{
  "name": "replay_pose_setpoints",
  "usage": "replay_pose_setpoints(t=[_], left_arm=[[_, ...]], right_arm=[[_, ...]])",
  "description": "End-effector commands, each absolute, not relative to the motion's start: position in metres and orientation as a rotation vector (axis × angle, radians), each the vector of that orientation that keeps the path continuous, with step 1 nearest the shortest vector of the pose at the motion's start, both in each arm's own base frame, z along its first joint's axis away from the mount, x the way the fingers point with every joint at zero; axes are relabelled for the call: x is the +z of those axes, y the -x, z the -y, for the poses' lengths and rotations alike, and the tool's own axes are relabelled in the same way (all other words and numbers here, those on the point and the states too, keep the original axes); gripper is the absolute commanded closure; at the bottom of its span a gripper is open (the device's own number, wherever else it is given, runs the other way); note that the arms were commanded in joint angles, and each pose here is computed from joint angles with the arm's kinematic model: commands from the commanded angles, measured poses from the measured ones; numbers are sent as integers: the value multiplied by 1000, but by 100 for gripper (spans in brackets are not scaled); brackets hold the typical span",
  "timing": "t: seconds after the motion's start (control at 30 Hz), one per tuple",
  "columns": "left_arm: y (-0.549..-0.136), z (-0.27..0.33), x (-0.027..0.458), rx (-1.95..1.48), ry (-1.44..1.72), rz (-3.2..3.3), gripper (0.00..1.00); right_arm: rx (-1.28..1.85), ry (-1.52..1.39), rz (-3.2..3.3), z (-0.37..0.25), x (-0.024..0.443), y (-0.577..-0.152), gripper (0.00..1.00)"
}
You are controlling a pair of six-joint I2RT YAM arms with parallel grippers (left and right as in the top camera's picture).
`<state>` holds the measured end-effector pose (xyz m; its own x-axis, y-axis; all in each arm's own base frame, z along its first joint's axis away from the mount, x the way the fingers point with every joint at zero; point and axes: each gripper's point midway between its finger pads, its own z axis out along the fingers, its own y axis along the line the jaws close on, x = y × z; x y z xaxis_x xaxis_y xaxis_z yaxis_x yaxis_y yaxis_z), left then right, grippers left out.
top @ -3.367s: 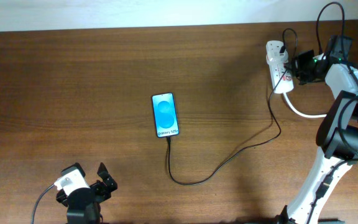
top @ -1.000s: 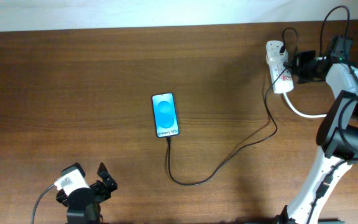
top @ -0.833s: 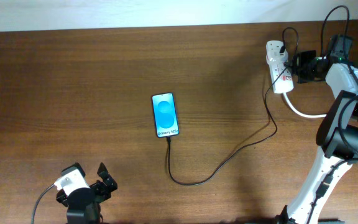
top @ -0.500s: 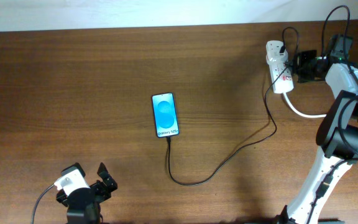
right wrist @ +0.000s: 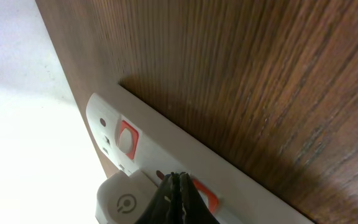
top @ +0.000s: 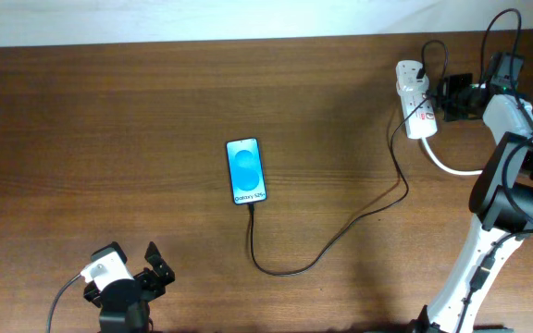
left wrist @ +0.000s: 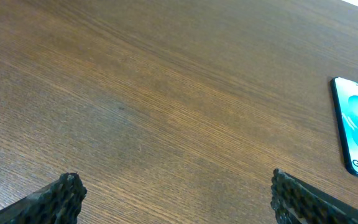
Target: Plug charger to phone and switch on socket
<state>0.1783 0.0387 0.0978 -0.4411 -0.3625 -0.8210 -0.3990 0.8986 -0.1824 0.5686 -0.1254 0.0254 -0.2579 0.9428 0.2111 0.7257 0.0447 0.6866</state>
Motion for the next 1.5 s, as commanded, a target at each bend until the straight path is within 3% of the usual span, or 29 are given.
replay_pose_setpoints(t=[0.0,0.37,0.7,1.47], left_arm=[[-178,-41,98,58,557,-2066,1],[-178,-41,98,58,557,-2066,1],[-178,-41,98,58,557,-2066,1],[-178,-41,98,58,557,-2066,1]], right_arm=[[1162,-1681,-2147,80,5,-562,96],[1130,-1546,-2119,88,78,-561,96],[993,-1595,-2099,108,64,-560,96],[999,-1659,-2146,103,21,-555,96]])
